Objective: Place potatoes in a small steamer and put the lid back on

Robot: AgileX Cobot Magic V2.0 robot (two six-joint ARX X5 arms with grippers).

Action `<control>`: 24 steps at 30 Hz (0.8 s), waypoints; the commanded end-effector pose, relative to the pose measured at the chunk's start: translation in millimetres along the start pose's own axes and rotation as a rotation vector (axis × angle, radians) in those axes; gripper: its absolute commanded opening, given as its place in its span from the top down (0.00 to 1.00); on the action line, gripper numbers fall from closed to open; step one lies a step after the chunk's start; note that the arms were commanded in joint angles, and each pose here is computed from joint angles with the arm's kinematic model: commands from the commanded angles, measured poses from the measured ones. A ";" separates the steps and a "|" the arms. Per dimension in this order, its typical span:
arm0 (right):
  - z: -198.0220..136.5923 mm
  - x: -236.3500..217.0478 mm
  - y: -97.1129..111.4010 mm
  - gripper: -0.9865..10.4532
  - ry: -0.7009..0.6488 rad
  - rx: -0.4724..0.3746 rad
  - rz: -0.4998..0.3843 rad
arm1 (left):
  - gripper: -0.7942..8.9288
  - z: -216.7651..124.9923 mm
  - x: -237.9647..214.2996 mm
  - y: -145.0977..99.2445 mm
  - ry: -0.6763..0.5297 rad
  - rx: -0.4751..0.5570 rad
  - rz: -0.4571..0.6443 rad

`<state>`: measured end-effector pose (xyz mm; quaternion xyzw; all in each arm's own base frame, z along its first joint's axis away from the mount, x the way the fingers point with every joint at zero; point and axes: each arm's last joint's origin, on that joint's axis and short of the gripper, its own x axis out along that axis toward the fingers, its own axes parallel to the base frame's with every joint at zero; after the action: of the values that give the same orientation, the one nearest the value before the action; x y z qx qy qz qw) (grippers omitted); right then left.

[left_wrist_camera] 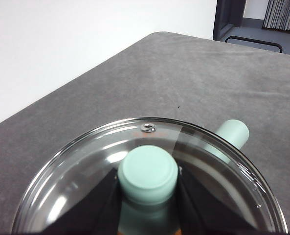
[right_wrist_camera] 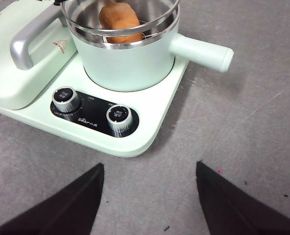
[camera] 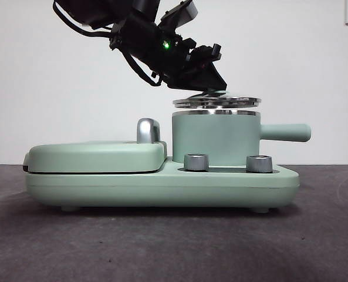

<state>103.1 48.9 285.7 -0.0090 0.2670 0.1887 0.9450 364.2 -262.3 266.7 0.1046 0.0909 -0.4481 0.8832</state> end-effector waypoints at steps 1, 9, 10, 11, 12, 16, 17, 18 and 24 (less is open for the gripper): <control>1.3 0.1 0.8 0.66 -0.006 0.005 0.003 | 0.90 4.7 8.1 -0.9 -0.033 0.023 -0.004; 1.3 0.1 0.8 0.66 -0.006 0.005 0.003 | 0.90 1.3 9.1 -0.9 -0.006 0.070 0.004; 1.2 0.1 0.8 0.66 -0.006 0.005 0.003 | 0.90 0.8 9.1 -0.8 0.000 0.077 0.011; 1.3 0.1 0.8 0.66 -0.006 0.005 0.003 | 0.90 0.1 9.1 -0.8 0.007 0.083 0.012; 1.2 0.1 0.8 0.66 -0.006 0.005 0.003 | 0.90 -0.4 9.1 -0.9 0.012 0.083 0.011; 1.2 0.1 0.8 0.66 -0.006 0.005 0.003 | 0.90 -1.9 9.0 -1.2 0.026 0.079 0.007; 1.2 0.1 0.8 0.66 -0.005 0.005 0.003 | 0.90 -2.1 9.0 -1.3 0.029 0.078 0.007; 1.2 0.1 0.8 0.66 -0.005 0.005 0.003 | 0.90 -2.4 9.0 -1.3 0.031 0.077 0.006; 1.2 0.1 0.8 0.66 -0.005 0.005 0.003 | 0.90 -4.4 9.2 -1.7 0.048 0.069 0.002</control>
<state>103.1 48.9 285.6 -0.0091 0.2672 0.1886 0.9450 366.7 -263.8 259.8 0.1298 0.1057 -0.4443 0.8801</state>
